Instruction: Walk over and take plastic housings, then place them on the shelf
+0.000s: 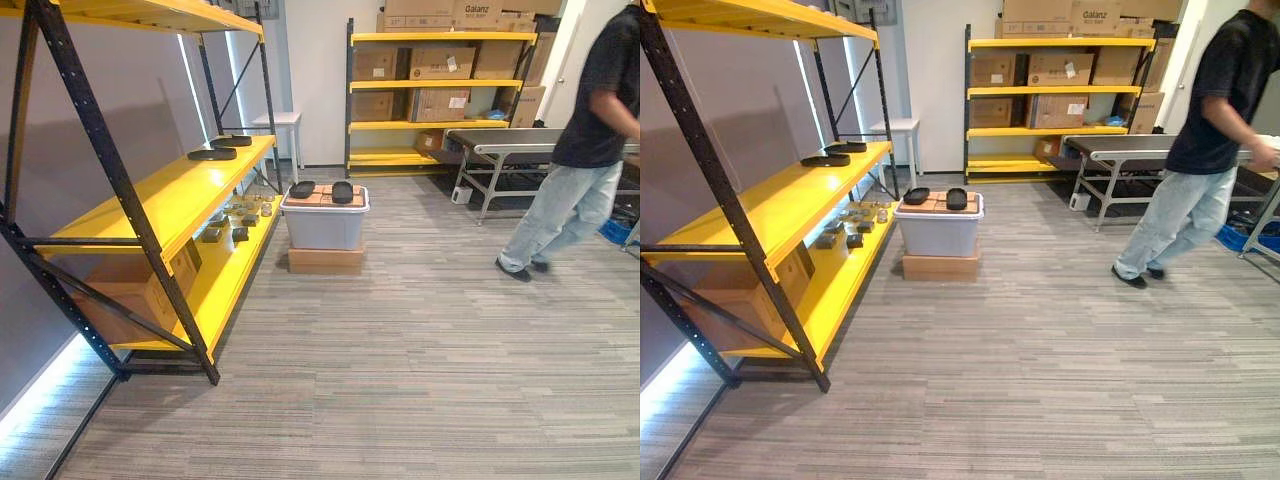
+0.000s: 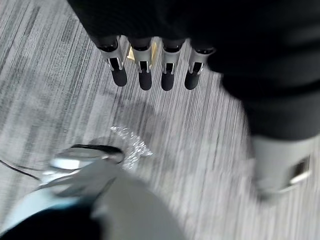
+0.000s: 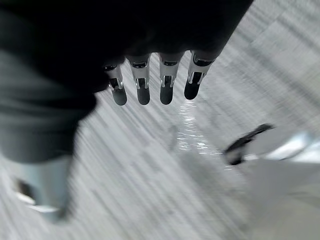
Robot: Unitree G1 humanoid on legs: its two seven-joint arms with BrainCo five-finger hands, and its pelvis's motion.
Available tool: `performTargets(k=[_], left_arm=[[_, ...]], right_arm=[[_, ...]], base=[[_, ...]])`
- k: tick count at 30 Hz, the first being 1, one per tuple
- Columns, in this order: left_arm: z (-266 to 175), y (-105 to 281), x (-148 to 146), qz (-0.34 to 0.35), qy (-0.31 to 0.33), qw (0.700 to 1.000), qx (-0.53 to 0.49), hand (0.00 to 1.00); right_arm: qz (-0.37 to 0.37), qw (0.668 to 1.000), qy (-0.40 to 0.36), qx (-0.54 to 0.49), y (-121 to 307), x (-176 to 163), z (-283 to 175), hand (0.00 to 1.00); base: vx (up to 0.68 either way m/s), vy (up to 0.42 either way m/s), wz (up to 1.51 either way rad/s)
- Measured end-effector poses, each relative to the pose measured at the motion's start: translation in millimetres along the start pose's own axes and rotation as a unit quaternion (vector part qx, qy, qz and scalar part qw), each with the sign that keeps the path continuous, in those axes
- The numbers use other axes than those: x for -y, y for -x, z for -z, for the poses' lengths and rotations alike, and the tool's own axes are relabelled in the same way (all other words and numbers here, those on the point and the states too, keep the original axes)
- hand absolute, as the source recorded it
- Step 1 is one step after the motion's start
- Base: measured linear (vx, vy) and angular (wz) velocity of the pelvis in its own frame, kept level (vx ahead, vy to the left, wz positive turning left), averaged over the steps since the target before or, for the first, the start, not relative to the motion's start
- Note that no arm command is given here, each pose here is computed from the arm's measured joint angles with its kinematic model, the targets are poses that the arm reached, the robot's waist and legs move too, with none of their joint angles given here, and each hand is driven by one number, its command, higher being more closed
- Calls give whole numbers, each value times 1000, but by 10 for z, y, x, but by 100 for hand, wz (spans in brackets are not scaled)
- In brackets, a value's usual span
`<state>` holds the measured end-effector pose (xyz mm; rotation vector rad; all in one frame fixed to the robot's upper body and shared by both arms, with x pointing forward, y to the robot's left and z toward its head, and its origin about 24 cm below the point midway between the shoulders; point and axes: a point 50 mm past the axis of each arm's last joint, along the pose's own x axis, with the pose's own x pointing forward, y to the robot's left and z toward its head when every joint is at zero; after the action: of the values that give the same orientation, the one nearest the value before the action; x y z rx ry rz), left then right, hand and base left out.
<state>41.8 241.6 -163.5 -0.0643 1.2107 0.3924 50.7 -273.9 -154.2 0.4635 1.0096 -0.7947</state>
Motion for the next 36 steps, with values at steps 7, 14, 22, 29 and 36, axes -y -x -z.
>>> performTargets(k=[7, 14, 22, 29, 36], left_arm=[[-500, -11, -326, -40, 41, 994, 91, 0], [-566, 4, -351, -37, 49, 992, 112, 0], [-723, 38, -350, -38, 46, 987, 152, 0], [-709, 39, -219, -24, 37, 986, 158, 0], [-707, 66, -173, -15, 40, 984, 171, 0]], right_arm=[[-1, 991, 16, 133, -11, 40, -838, 0], [-9, 985, 51, 162, 7, 25, -1048, 0], [-15, 984, 59, 167, 12, -14, -1064, 0], [-24, 982, 76, 173, 30, -58, -1016, 0], [-50, 979, 114, 164, 21, -216, -935, 0]], base=[[100, 5, -2], [31, -13, 4], [-20, -1, 1], [-70, -10, 2], [-69, -3, -1]])
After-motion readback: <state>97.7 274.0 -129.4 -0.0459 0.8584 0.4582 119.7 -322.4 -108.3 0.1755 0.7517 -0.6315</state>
